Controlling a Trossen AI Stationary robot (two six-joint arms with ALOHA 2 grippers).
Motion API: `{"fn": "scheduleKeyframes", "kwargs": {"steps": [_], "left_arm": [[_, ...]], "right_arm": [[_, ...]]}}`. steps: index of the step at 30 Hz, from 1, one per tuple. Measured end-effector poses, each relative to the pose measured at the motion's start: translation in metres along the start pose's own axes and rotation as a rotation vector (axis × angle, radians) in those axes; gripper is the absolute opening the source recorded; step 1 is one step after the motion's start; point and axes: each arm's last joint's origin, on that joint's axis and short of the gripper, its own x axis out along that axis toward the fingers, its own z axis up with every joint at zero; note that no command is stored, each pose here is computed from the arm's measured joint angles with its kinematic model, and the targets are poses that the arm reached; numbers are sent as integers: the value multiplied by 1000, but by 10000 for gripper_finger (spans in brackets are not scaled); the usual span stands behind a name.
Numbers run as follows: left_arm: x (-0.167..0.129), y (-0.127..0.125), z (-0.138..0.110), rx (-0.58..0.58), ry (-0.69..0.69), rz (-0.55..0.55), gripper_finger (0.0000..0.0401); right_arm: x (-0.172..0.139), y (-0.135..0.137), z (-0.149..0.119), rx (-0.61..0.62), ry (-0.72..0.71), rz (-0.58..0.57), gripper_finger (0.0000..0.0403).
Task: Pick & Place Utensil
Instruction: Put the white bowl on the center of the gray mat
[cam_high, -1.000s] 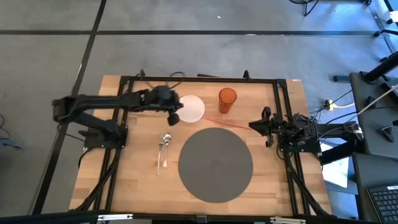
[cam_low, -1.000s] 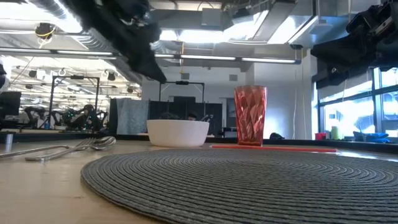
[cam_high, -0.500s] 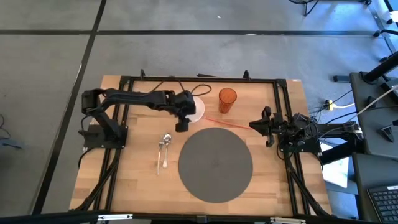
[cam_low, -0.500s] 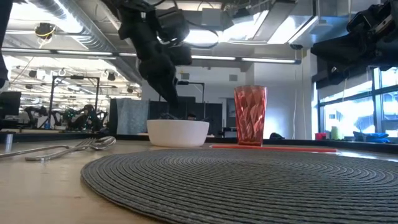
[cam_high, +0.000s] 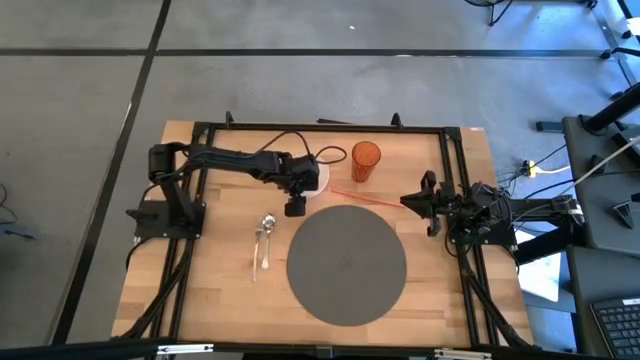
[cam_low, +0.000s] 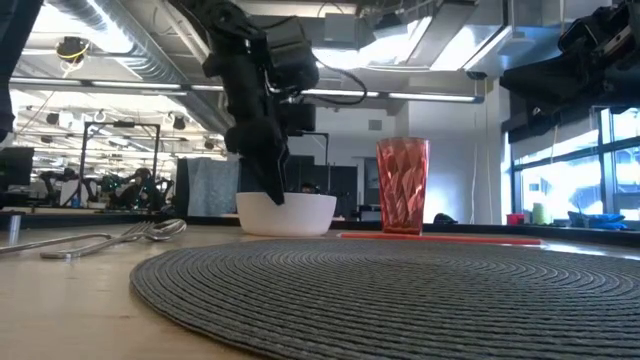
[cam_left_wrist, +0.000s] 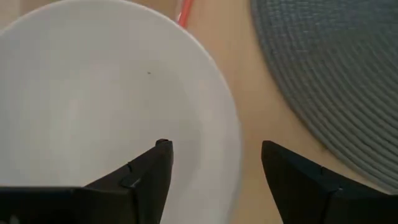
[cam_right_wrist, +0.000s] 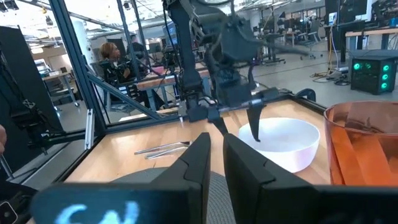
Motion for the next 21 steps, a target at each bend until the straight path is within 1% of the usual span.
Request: {"fn": "scheduleKeyframes", "kwargs": {"steps": [5,7,9,13,18,19,21], "left_arm": [[9,0,-1,-19,24,13,214],[10,0,-2,-23,30,12,201],[12,0,1,-25,5,17,182],[13,0,2,-9,-4,17,124],[13,-1,2,-5,-2,15,25],[13,-2,2,-5,0,15,13],[13,-5,2,5,3,32,8]], "right_arm": [[0,0,-1,-1,10,-2,46],[0,0,-1,-1,11,-2,46],[0,0,-1,-1,11,-2,46],[0,0,-1,-1,11,-1,46],[0,0,-1,-2,11,-2,46],[0,0,-1,-2,11,-2,46],[0,0,-1,-6,10,-2,46]]}}
